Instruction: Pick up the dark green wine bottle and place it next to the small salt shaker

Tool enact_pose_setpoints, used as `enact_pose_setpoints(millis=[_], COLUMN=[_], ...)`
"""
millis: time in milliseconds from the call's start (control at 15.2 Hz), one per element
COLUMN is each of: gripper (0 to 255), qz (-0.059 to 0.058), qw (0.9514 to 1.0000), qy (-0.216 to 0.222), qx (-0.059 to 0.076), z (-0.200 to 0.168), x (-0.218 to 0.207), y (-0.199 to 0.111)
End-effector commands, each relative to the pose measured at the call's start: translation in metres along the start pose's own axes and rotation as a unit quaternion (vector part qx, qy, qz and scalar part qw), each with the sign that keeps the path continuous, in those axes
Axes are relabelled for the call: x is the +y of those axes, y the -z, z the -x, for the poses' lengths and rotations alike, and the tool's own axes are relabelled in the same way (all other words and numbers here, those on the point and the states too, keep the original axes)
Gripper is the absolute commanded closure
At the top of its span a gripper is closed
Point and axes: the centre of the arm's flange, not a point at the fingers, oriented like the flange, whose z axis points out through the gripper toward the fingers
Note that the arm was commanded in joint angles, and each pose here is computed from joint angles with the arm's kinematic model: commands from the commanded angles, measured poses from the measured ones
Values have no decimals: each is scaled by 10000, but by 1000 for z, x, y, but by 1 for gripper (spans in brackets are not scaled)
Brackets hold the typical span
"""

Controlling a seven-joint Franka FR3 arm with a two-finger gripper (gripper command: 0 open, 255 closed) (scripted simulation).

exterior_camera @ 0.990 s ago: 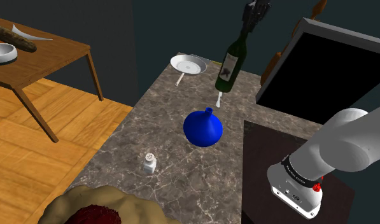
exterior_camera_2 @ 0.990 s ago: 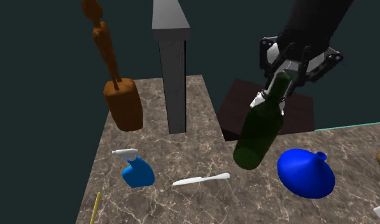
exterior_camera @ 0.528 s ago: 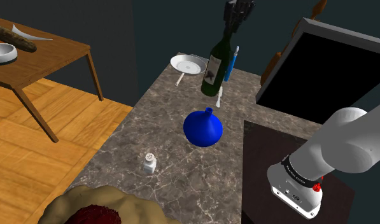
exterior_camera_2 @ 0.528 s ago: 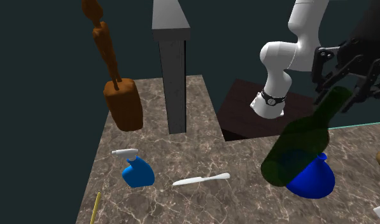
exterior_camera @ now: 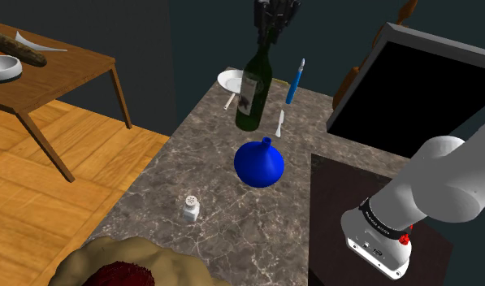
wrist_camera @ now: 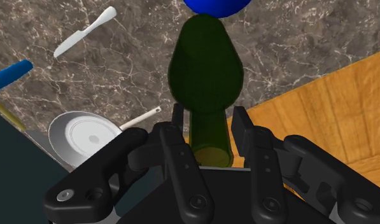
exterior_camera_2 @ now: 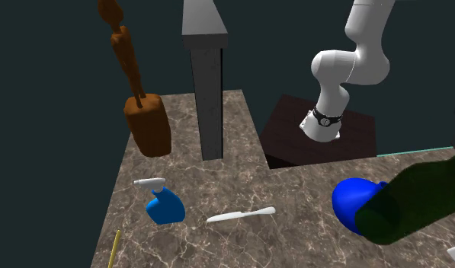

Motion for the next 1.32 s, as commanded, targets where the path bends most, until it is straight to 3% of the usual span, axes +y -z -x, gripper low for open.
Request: enact_pose_setpoints(millis=[0,990,1254], gripper=[255,255,255], qz=[-4,-4,-4], qw=[10000,10000,10000], qy=[-8,-8,-8], qx=[1,1,1], z=[-4,-30,-27], x=[-27,-229,-230], y=[-1,5,-16])
